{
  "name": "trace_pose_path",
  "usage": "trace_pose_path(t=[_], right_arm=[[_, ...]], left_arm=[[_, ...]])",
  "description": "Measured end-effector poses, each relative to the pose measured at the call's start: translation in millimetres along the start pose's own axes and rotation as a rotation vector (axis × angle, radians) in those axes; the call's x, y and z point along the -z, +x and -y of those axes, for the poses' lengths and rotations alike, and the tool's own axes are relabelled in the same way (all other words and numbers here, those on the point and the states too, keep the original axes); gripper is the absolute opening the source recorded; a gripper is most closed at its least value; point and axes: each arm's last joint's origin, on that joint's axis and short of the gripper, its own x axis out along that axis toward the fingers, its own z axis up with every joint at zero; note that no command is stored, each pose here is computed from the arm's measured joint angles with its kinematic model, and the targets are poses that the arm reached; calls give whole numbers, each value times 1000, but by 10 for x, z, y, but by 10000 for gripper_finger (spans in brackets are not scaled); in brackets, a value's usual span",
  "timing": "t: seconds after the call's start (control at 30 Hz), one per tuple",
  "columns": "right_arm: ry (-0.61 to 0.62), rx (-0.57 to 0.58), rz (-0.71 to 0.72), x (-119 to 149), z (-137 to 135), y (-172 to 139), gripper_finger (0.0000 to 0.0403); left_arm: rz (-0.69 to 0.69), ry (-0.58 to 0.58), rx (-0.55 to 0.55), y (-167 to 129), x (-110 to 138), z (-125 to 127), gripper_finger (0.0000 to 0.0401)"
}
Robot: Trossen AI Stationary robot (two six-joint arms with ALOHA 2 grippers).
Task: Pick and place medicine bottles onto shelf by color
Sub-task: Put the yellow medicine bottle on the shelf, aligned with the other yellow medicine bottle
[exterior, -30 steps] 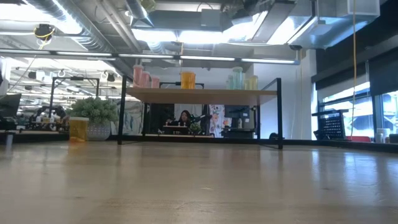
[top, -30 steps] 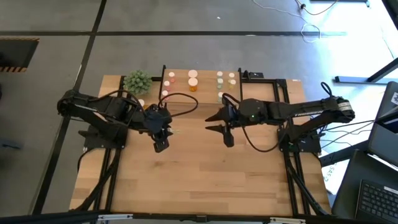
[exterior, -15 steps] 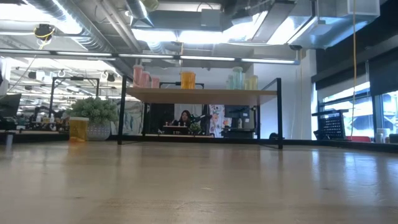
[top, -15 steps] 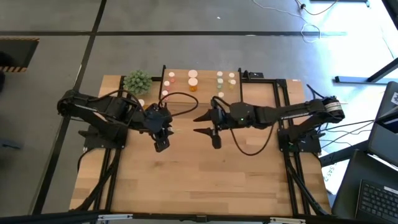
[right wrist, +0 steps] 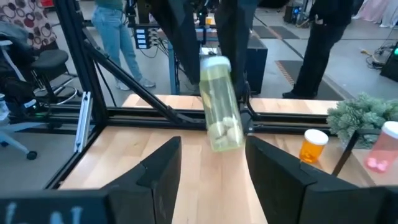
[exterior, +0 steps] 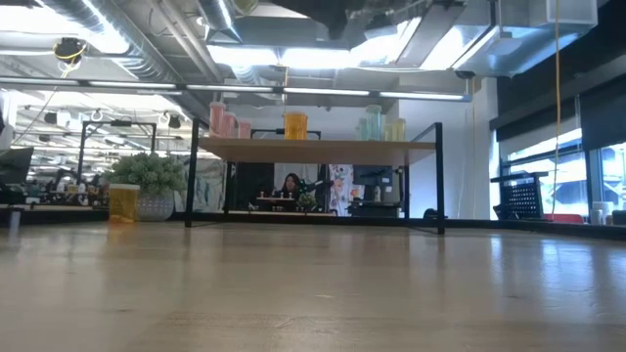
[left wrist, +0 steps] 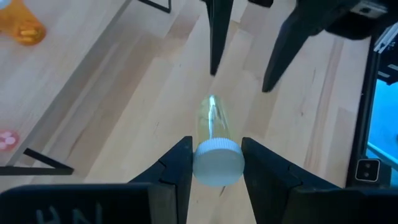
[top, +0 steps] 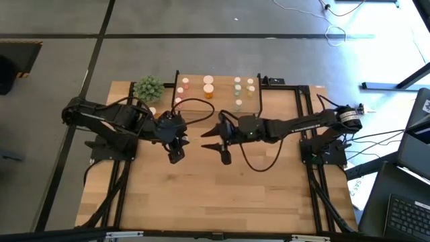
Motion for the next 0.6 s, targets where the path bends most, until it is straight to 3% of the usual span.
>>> trace_pose_path(t=[0.2, 0.37, 0.6], right_arm=[[-4, 1, 11, 67, 5, 84, 182], [-3, 78, 29, 68, 38, 101, 182], [8, 51, 33, 63, 91, 100, 182]], left_arm=[[6, -1, -4, 0, -4, 0, 113], [11, -3, -2, 0, -8, 3, 113], [11, -4, -2, 0, -8, 3, 113]])
